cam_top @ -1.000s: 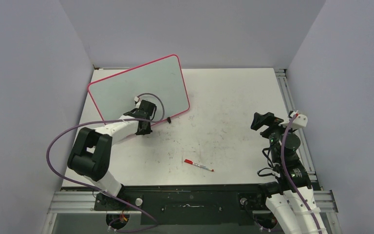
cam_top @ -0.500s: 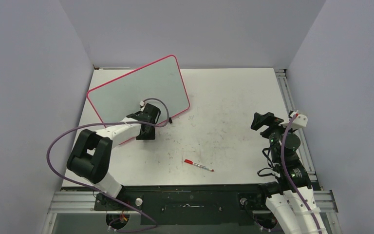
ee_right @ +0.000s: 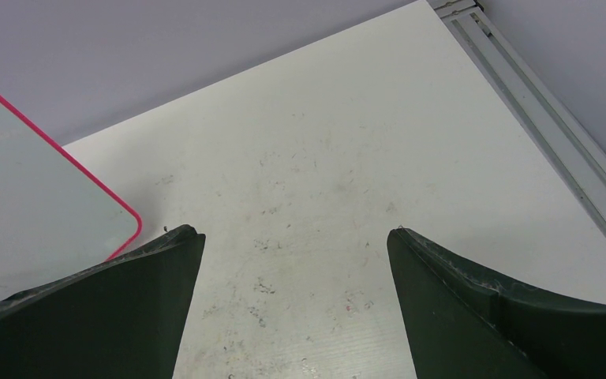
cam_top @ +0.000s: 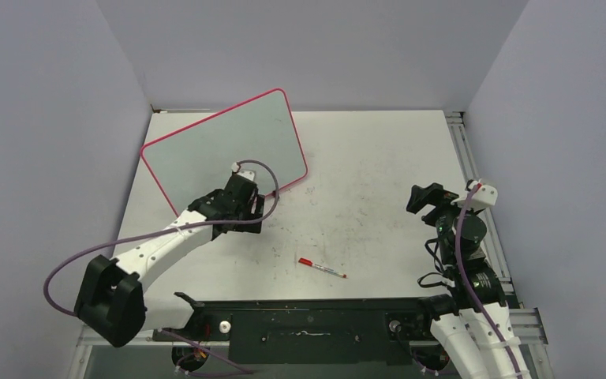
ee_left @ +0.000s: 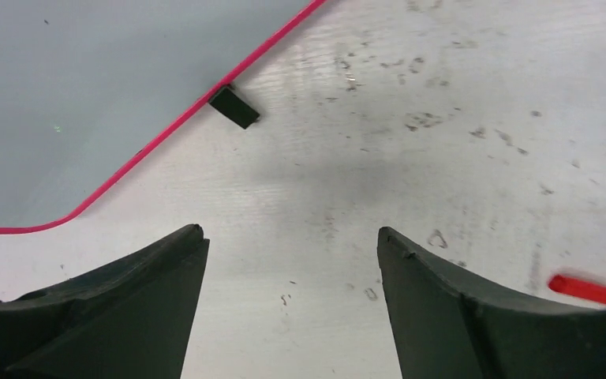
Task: Write a sentence on the whiteboard
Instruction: Move the whiteboard to the center of the board.
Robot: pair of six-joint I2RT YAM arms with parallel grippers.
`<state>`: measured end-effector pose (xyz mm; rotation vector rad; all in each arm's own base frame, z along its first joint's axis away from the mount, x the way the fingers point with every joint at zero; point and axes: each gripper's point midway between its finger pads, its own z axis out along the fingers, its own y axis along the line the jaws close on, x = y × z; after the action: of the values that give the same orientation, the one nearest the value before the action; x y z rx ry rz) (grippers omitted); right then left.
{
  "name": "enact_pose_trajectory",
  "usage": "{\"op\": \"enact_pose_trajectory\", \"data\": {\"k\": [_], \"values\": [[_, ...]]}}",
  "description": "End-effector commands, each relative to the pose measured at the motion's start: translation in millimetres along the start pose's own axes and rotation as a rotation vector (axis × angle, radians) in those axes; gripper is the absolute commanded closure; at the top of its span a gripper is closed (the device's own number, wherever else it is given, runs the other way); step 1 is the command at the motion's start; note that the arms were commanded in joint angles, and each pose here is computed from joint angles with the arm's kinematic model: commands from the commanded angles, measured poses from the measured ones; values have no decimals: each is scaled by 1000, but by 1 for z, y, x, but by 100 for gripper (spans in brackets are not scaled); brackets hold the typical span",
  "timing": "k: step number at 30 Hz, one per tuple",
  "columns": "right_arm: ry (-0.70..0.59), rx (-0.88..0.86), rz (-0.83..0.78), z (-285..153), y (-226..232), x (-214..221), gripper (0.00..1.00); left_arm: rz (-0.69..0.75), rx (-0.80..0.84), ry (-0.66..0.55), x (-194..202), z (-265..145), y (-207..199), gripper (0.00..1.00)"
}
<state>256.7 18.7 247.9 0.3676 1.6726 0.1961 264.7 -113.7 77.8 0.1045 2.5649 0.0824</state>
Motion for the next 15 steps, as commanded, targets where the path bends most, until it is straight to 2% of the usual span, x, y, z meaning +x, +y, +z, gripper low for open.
{"op": "enact_pose_trajectory", "data": {"k": [1, 6, 9, 12, 15], "values": [[-55, -29, -1, -10, 9, -29, 10, 118, 163, -156, -22, -40, -29, 21], [-30, -59, 2, -16, 17, -33, 10, 471, 500, -363, -19, -91, -90, 17], [-3, -96, 0, -20, 25, -35, 10, 617, 682, -425, -3, -106, -118, 17], [20, -144, -10, -25, 34, -36, 10, 683, 761, -439, 6, -103, -135, 17], [60, -184, -16, -29, 41, -31, 10, 762, 788, -401, 18, -94, -151, 17]]}}
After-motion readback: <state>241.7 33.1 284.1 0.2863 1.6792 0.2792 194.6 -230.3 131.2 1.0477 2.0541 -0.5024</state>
